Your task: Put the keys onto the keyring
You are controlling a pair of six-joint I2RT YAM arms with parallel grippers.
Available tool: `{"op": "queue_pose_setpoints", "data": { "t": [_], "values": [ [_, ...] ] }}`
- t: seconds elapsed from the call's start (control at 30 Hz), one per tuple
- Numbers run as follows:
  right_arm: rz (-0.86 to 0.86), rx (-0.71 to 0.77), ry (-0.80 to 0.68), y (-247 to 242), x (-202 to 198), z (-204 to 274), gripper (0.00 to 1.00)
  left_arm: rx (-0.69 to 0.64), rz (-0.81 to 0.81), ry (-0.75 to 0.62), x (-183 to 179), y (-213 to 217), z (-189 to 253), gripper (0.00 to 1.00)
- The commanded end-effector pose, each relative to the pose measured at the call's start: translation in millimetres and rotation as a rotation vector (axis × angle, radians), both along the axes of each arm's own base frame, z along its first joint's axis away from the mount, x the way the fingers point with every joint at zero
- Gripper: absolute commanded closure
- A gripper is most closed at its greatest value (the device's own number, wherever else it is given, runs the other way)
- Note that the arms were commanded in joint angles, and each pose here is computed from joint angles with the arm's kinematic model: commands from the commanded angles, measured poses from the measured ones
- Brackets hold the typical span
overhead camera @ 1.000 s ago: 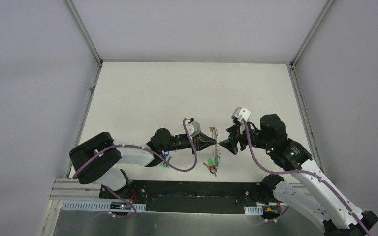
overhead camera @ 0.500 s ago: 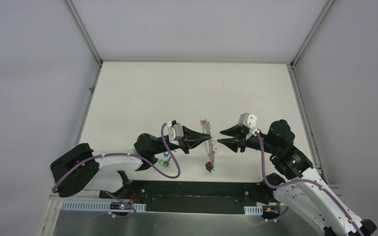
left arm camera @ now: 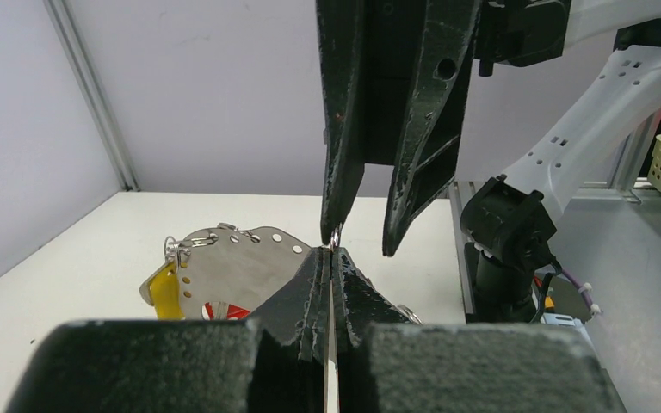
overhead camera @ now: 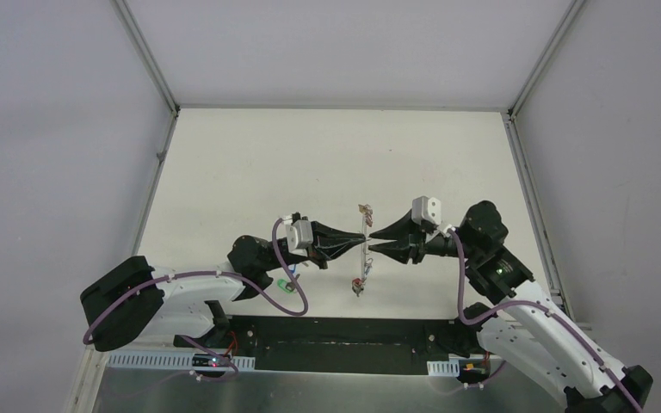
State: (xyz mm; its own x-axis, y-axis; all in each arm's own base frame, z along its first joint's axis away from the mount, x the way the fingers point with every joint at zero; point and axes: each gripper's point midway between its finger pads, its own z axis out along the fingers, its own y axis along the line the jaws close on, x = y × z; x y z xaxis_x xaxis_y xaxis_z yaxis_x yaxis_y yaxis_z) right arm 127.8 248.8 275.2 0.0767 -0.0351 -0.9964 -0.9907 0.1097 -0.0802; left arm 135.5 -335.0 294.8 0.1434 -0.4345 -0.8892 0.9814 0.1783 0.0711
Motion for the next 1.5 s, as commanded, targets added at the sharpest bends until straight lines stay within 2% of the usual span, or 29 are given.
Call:
{"op": "queue_pose_setpoints", "data": {
  "t": [0.0,0.07,0.2,0.43,0.53,0.6,0.63,0.83,0.97,1.23,1.47],
  "values": [
    [0.064,0.059,-0.042,7,-5,21,0.73,-0.116,-0.013,-0.104,-9,12,41,1.0],
    [0.054,0.059,-0.045,7,-2,22,0.85,-0.118,-0.012,-0.104,-9,12,41,1.0],
    [0.045,0.06,-0.046,7,-1,22,1.0,-0.112,-0.015,-0.096,-9,12,39,1.0],
    [0.012,0.007,0.01,4,3,17,1.0,-0.102,0.01,-0.057,-4,13,33,0.99],
    [-0.013,-0.076,0.074,1,6,7,1.0,-0.057,0.016,-0.027,-3,13,22,0.73],
    [-0.016,-0.136,0.108,-2,6,1,1.0,-0.006,0.011,-0.021,-5,13,15,0.63],
    [-0.016,-0.169,0.127,-3,6,-3,1.0,0.026,0.006,-0.016,-6,12,11,0.61],
    [-0.003,-0.36,0.239,-13,3,-25,1.0,0.329,-0.013,0.0,-6,5,-29,0.56],
    [-0.015,-0.485,0.288,-21,5,-36,1.0,0.431,0.001,0.021,0,3,-37,0.53],
    [-0.019,-0.689,0.425,-28,5,-58,1.0,0.484,-0.082,0.036,0,-22,-43,0.52],
    [0.01,-0.706,0.475,-22,3,-62,1.0,0.48,-0.114,0.033,-1,-48,-54,0.55]
  ]
}}
